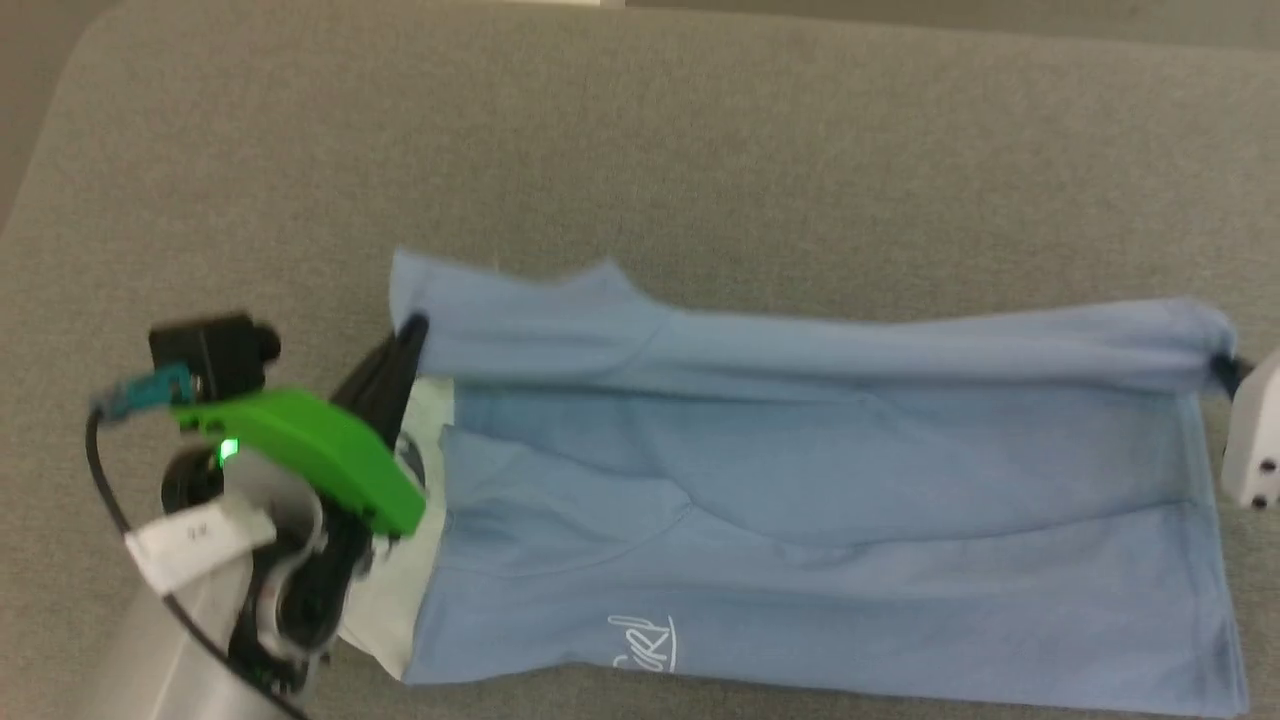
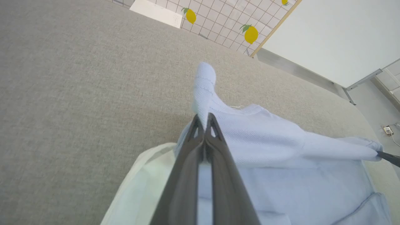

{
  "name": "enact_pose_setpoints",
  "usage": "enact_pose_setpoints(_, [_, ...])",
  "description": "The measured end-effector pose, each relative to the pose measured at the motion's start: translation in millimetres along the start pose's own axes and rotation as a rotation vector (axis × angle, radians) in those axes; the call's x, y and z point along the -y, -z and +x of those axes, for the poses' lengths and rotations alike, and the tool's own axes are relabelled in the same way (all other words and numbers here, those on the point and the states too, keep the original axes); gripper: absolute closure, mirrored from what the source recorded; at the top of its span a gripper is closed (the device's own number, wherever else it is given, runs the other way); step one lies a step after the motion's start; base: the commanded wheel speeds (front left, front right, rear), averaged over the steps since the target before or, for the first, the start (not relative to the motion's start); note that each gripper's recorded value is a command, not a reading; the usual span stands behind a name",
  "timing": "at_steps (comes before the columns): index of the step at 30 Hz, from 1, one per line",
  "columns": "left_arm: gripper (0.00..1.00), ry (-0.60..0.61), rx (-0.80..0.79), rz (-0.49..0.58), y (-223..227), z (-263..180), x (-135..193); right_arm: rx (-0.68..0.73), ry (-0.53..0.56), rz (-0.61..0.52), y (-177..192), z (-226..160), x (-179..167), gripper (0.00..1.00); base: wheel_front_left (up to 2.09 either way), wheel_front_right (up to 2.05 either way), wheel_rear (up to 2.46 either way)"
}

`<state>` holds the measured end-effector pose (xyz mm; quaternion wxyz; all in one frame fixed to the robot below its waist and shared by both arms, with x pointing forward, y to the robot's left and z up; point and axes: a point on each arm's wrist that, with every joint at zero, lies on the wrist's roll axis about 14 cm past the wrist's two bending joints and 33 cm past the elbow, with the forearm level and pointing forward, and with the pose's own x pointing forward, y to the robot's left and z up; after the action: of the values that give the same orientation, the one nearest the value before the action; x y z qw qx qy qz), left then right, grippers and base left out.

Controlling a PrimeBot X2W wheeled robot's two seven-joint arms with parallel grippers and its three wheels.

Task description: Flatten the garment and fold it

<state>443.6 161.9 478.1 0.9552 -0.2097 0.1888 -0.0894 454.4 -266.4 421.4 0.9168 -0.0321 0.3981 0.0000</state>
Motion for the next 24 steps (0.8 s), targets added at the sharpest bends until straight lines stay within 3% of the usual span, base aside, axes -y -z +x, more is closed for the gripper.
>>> enact_pose_setpoints(12, [1.00, -0.089, -0.084, -0.159, 56, -56, -9, -0.063, 0.006, 0.137, 67, -35, 0, 1.00, 0.00, 0.00, 0.00])
enact_pose_setpoints(21, [1.00, -0.159, -0.163, -0.185, 85, -63, -22, -0.149, 0.017, 0.204, 103, -43, 0, 0.99, 0.00, 0.00, 0.00])
enact_pose_setpoints(22, [0.82, -0.166, -0.177, -0.189, 88, -63, -23, -0.153, 0.014, 0.210, 104, -45, -1, 0.68, 0.00, 0.00, 0.00])
enact_pose_setpoints(23, [0.19, -0.173, -0.189, -0.195, 91, -64, -24, -0.155, 0.012, 0.218, 106, -46, -2, 0.00, 0.00, 0.00, 0.00])
enact_pose_setpoints(24, [0.00, -0.175, -0.190, -0.196, 91, -65, -23, -0.152, 0.012, 0.221, 107, -48, -2, 0.00, 0.00, 0.00, 0.00])
